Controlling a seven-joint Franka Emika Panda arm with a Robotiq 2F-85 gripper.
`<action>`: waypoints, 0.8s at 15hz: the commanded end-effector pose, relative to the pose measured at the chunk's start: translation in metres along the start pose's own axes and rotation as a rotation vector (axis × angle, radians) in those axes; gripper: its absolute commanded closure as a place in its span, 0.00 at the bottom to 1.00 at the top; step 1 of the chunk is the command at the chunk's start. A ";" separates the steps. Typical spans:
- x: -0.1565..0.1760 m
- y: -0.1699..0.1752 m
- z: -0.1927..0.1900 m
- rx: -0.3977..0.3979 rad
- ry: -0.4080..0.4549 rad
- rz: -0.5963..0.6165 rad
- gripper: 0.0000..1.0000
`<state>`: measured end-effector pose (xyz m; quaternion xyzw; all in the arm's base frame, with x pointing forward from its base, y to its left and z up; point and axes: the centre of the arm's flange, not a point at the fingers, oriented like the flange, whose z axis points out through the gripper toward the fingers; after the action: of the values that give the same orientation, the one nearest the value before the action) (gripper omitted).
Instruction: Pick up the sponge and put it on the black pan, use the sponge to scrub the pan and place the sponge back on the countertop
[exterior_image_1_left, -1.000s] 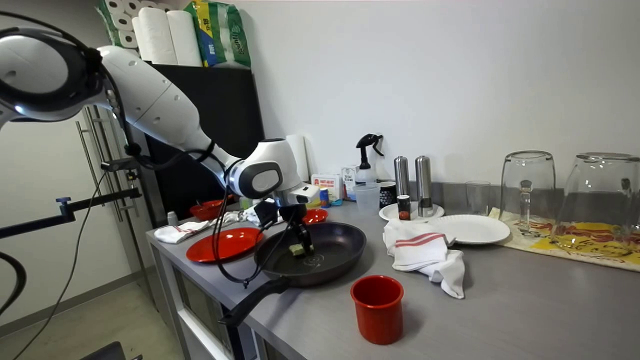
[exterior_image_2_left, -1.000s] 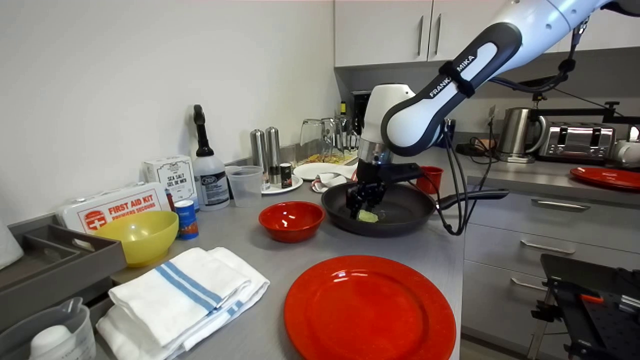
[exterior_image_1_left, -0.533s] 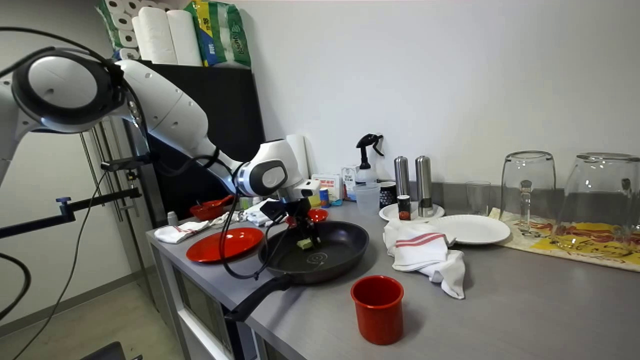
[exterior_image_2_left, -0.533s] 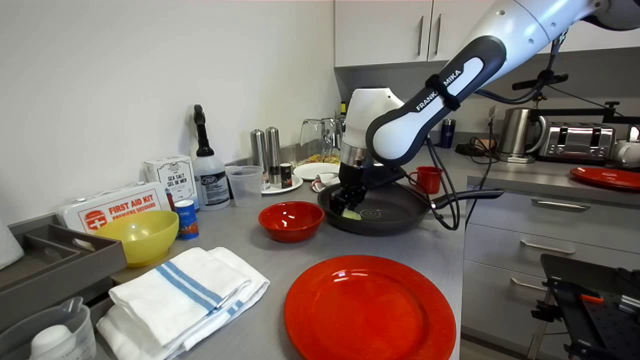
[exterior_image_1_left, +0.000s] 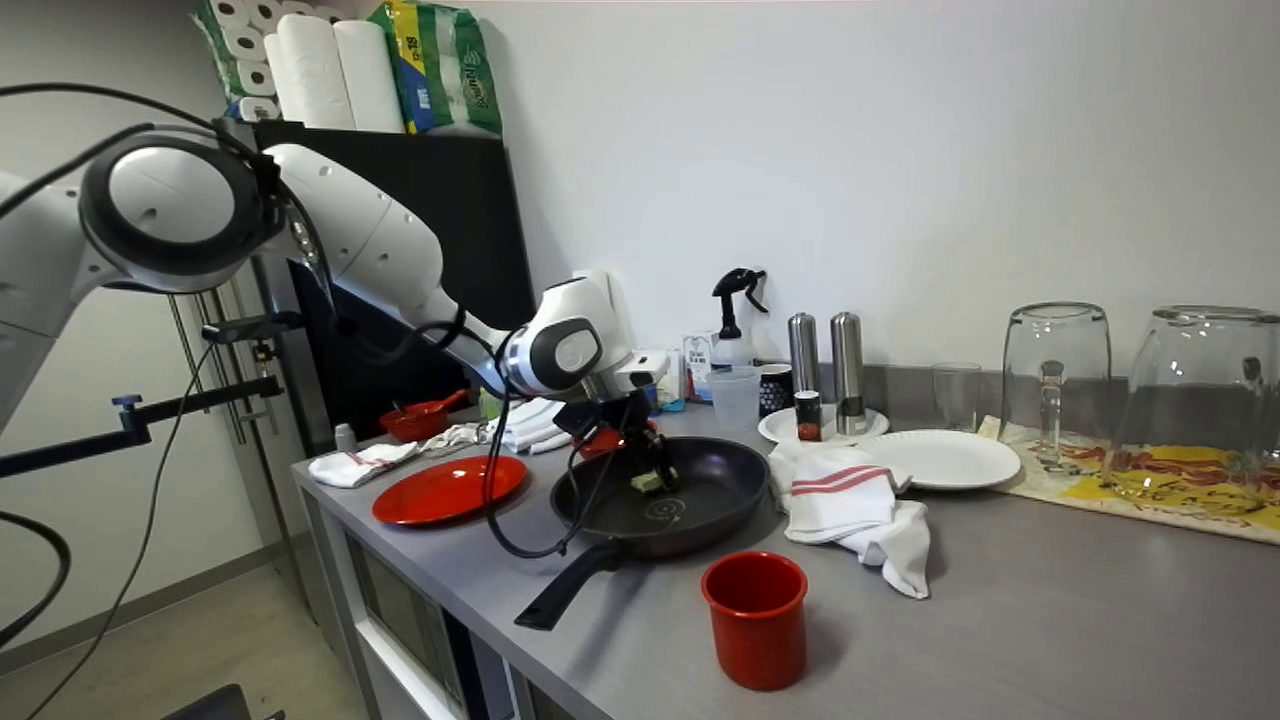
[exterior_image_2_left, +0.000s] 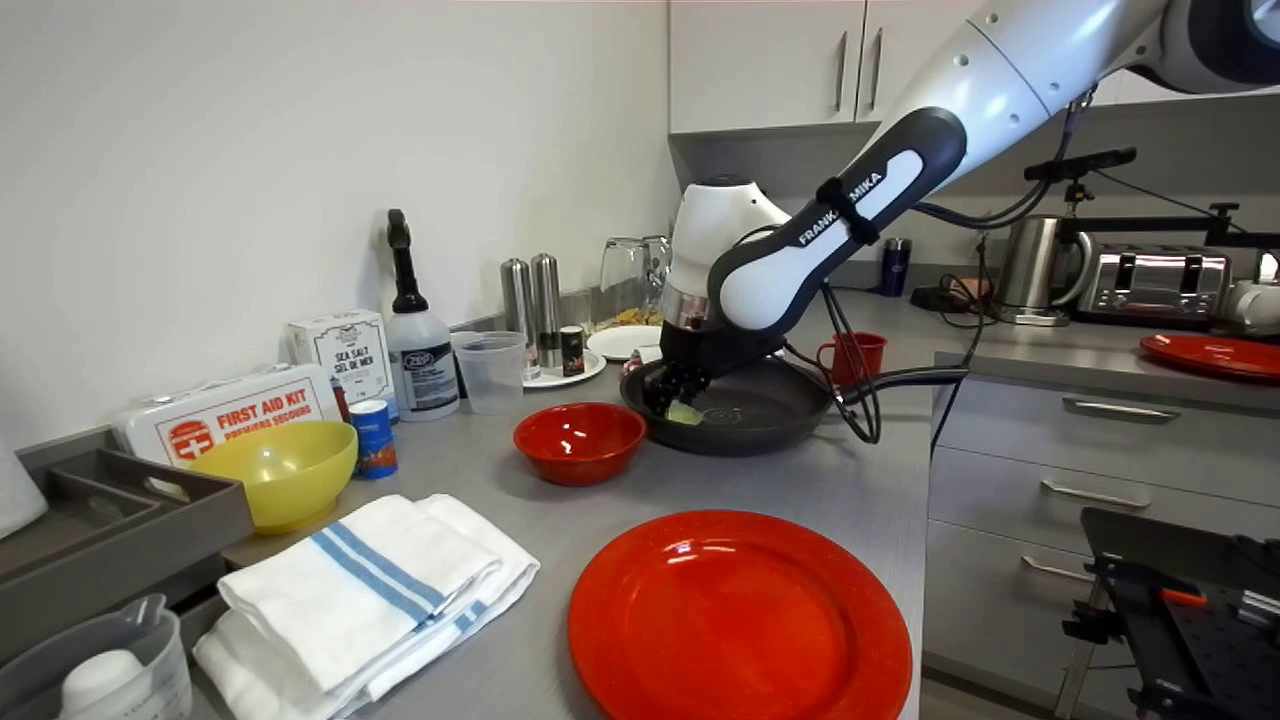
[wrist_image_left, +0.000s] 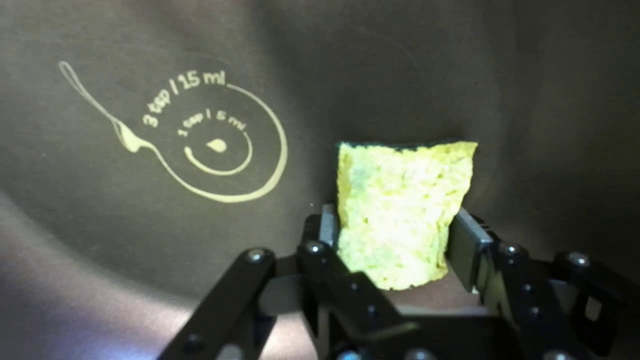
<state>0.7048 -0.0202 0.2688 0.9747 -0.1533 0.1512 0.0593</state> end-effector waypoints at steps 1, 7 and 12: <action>0.008 -0.003 0.023 -0.030 0.003 0.018 0.72; -0.004 0.001 0.017 -0.018 -0.050 0.057 0.72; -0.013 0.013 0.008 0.013 -0.122 0.154 0.72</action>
<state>0.7063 -0.0286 0.2700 0.9698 -0.1970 0.1352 0.0495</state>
